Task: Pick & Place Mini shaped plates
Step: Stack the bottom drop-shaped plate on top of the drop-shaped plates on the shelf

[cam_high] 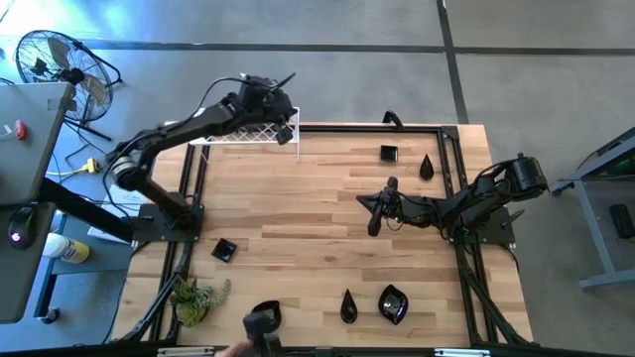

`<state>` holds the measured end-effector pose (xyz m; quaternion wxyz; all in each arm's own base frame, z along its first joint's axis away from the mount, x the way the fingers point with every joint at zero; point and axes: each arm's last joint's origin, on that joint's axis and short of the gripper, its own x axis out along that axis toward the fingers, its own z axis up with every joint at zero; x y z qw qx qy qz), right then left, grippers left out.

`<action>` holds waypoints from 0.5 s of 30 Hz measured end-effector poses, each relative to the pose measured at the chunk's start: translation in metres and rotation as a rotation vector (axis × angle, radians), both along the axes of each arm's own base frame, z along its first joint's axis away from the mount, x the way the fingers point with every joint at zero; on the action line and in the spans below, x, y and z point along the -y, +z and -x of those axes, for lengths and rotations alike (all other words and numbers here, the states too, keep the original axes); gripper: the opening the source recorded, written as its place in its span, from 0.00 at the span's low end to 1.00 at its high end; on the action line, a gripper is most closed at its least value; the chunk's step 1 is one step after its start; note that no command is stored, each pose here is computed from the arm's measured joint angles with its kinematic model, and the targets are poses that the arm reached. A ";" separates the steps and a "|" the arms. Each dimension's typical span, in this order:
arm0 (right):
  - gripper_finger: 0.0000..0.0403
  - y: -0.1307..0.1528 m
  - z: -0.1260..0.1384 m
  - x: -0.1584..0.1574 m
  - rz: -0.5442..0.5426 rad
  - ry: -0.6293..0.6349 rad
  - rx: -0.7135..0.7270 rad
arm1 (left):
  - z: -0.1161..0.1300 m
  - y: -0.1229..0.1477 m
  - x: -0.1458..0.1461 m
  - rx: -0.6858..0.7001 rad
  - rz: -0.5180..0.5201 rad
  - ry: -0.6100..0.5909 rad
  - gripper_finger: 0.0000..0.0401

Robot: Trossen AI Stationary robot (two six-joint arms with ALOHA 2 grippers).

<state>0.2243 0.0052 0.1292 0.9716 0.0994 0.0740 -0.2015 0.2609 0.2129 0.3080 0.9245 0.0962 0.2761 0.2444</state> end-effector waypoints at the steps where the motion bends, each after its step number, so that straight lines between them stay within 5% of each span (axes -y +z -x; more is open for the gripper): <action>1: 0.01 0.000 0.000 0.000 -0.001 0.007 0.000 | 0.002 0.007 0.006 0.033 0.009 -0.021 0.00; 6: 0.01 0.000 0.000 -0.001 0.010 0.031 -0.008 | 0.006 0.020 0.044 0.181 0.040 -0.129 0.00; 15: 0.02 -0.007 0.003 -0.005 -0.006 0.094 -0.104 | 0.019 -0.032 0.113 0.424 0.078 -0.213 0.00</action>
